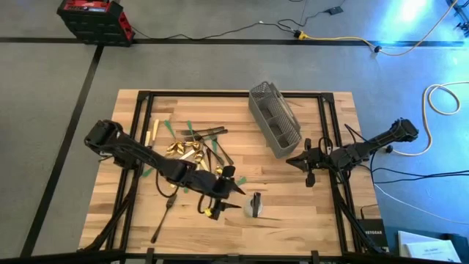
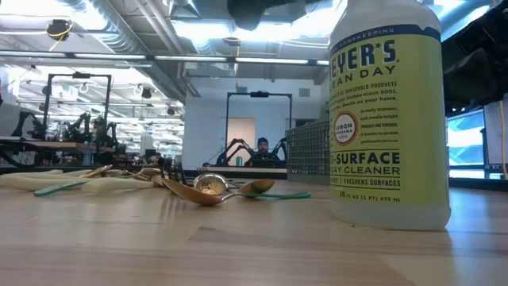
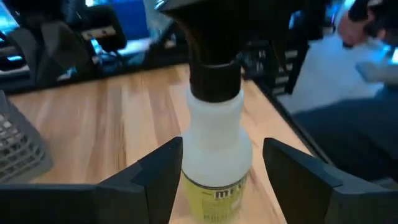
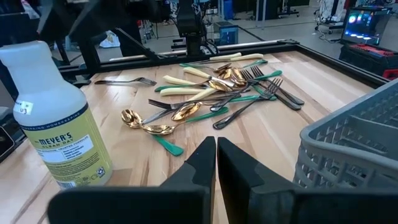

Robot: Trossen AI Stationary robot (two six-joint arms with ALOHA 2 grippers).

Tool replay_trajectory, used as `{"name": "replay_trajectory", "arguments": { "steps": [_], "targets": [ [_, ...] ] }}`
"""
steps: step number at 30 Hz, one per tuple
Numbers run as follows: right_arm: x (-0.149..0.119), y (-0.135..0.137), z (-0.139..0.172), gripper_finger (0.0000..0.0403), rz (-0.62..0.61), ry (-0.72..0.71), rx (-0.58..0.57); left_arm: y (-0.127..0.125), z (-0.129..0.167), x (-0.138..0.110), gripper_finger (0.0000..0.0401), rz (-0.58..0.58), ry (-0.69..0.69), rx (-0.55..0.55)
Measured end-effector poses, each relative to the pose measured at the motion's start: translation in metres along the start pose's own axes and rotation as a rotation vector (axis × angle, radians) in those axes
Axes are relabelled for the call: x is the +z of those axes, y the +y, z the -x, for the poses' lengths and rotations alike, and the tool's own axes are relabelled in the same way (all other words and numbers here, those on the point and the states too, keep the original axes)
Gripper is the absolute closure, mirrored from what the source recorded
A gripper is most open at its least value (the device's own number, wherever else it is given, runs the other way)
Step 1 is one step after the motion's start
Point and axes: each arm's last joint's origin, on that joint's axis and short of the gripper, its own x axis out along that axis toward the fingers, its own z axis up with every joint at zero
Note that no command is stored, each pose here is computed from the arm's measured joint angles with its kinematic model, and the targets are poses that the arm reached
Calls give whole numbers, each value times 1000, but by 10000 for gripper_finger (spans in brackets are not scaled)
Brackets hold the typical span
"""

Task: Sort silverware
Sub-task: Move the spray bottle to the top left of the table

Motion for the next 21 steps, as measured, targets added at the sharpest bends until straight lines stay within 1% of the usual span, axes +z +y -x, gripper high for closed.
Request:
{"name": "replay_trajectory", "arguments": {
  "steps": [4,8,13,15,19,21],
  "targets": [
    [0,-1,0,403,0,-8,-24,6,-3,-19,191,25,-122,2],
    [1,-1,0,403,1,-12,-34,13,-3,-18,191,34,-213,-2],
    [1,-1,0,403,1,-13,-34,20,-10,-29,191,33,-176,-4],
    [1,-1,0,403,1,-14,-35,21,-12,-27,191,40,-203,-27],
    [1,-1,0,403,1,-14,-35,22,-20,-33,191,51,-178,-55],
    [1,-1,0,403,2,-14,-39,21,-25,-31,191,49,-187,-72]
  ]
}}
